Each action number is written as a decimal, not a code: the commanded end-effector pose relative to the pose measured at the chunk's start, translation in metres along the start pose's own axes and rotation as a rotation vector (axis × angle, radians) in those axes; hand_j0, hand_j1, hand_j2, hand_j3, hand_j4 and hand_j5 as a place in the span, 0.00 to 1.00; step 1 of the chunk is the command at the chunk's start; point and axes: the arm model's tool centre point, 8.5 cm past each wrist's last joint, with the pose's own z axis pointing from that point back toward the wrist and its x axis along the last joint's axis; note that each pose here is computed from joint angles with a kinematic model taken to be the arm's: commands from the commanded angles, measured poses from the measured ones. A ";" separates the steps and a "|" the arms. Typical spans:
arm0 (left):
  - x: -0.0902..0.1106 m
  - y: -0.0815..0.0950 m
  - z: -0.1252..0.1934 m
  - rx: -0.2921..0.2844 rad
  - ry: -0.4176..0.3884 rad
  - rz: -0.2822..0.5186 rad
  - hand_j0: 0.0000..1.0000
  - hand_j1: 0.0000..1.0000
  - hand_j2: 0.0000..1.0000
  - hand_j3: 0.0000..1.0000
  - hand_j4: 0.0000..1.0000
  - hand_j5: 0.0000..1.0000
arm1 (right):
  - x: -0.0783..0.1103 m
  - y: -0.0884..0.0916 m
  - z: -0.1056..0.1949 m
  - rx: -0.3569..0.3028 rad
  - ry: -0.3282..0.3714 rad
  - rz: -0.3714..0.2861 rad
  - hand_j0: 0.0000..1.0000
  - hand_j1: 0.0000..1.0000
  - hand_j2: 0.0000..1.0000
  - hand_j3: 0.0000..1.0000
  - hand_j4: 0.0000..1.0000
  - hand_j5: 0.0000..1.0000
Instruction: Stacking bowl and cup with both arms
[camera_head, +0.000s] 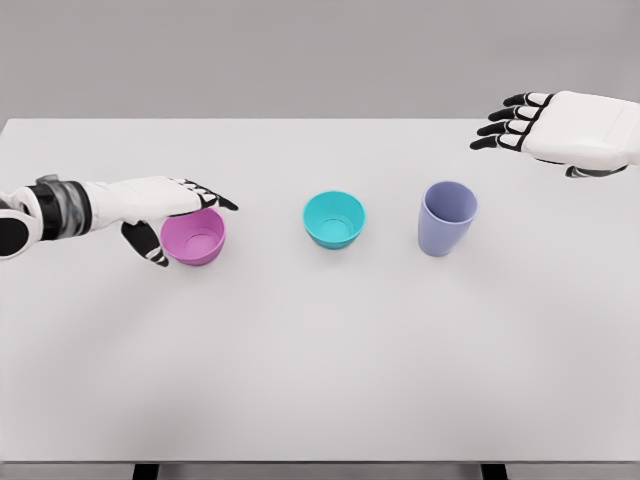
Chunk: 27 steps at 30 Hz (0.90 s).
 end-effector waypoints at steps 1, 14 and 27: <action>0.001 0.000 -0.001 0.001 -0.002 0.004 1.00 1.00 1.00 1.00 1.00 1.00 | -0.001 0.000 0.001 -0.001 0.002 -0.003 1.00 1.00 1.00 1.00 1.00 1.00; -0.002 -0.007 -0.013 -0.017 -0.002 0.028 1.00 1.00 1.00 1.00 1.00 1.00 | 0.000 0.000 0.001 -0.002 0.001 -0.002 1.00 1.00 1.00 1.00 1.00 1.00; -0.006 -0.009 -0.017 -0.021 0.008 0.041 1.00 1.00 1.00 1.00 1.00 1.00 | 0.000 0.000 0.001 -0.002 0.001 -0.002 1.00 1.00 1.00 1.00 1.00 1.00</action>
